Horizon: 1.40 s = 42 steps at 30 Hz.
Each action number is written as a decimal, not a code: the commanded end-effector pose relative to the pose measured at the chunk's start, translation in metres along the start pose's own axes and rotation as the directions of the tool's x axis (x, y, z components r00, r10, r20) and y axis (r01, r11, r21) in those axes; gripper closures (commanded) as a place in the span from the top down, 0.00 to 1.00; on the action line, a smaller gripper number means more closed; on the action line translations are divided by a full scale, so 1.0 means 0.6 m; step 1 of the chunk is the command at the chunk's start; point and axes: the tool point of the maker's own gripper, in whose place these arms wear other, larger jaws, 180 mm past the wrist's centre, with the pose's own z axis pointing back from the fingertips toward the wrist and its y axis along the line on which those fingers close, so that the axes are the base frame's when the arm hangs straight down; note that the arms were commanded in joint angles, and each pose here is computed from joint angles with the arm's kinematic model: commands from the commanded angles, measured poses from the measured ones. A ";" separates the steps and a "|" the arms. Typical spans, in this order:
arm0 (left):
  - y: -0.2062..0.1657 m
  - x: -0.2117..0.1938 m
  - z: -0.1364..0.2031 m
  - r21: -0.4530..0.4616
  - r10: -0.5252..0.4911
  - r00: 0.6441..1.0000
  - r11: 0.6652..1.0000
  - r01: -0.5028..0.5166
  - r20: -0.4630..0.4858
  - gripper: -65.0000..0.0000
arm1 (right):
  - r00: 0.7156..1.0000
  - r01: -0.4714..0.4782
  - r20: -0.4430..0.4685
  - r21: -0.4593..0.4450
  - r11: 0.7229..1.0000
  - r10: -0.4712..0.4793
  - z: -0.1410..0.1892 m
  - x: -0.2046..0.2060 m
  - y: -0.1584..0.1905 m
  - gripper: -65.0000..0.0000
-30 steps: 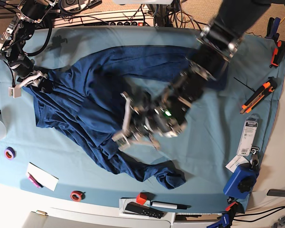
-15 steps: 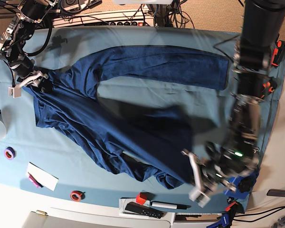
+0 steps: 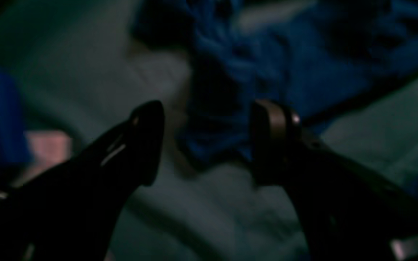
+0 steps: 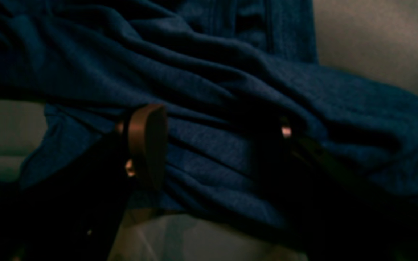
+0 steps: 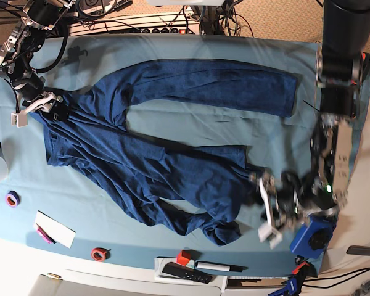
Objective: Layout the t-shirt on the table in an organized manner, then fold the t-shirt properly
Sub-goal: 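Grasp the shirt hem edge beside the sleeve with the left gripper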
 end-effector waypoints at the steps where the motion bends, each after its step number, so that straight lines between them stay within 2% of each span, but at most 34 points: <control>1: 0.006 0.018 0.010 0.007 -0.007 0.999 1.000 0.007 0.040 0.57 | 0.999 -0.021 0.034 -0.003 1.000 0.021 0.006 0.025 -0.003 0.57; 7: -0.057 -0.114 -0.018 -0.079 0.053 0.995 0.995 -0.060 -0.087 0.56 | 0.999 -0.021 0.034 -0.003 1.000 0.021 0.006 0.025 -0.003 0.57; 11: -0.079 -0.162 -0.026 -0.074 0.145 0.985 0.986 -0.152 -0.096 0.49 | 0.999 -0.021 0.035 -0.003 1.000 0.021 0.006 0.025 -0.003 0.57; 14: -0.077 -0.165 -0.030 -0.043 0.203 0.977 0.978 -0.206 -0.067 0.49 | 0.999 -0.021 0.034 -0.003 1.000 0.021 0.006 0.025 -0.003 0.57; 18: -0.064 -0.153 -0.037 0.015 0.190 0.981 0.982 -0.190 -0.044 0.49 | 0.999 -0.021 0.035 -0.003 1.000 0.021 0.006 0.025 -0.003 0.57; 21: -0.061 -0.134 -0.041 0.027 0.222 0.975 0.975 -0.222 -0.008 0.49 | 0.999 -0.021 0.034 -0.003 1.000 0.021 0.006 0.025 -0.003 0.57; 29: -0.098 -0.096 -0.067 -0.013 0.256 0.966 0.967 -0.256 0.046 0.48 | 0.999 -0.021 0.024 -0.004 1.000 0.021 0.006 0.022 -0.003 0.57; 32: -0.095 -0.103 -0.085 0.009 0.261 0.965 0.965 -0.261 0.034 0.44 | 1.000 -0.021 0.014 -0.004 1.000 0.021 0.006 0.018 -0.003 0.57; 37: -0.085 -0.131 -0.108 0.019 0.304 0.953 0.953 -0.304 -0.013 0.43 | 1.000 -0.021 0.011 -0.004 1.000 0.021 0.006 0.018 -0.003 0.57; 39: -0.083 -0.138 -0.112 0.021 0.312 0.950 0.950 -0.312 -0.027 0.37 | 1.000 -0.021 0.012 -0.004 1.000 0.021 0.006 0.018 -0.003 0.57; 42: -0.091 -0.138 -0.112 -0.007 0.284 0.958 0.959 -0.285 -0.031 0.08 | 1.000 -0.021 0.012 -0.003 1.000 0.021 0.006 0.018 -0.003 0.57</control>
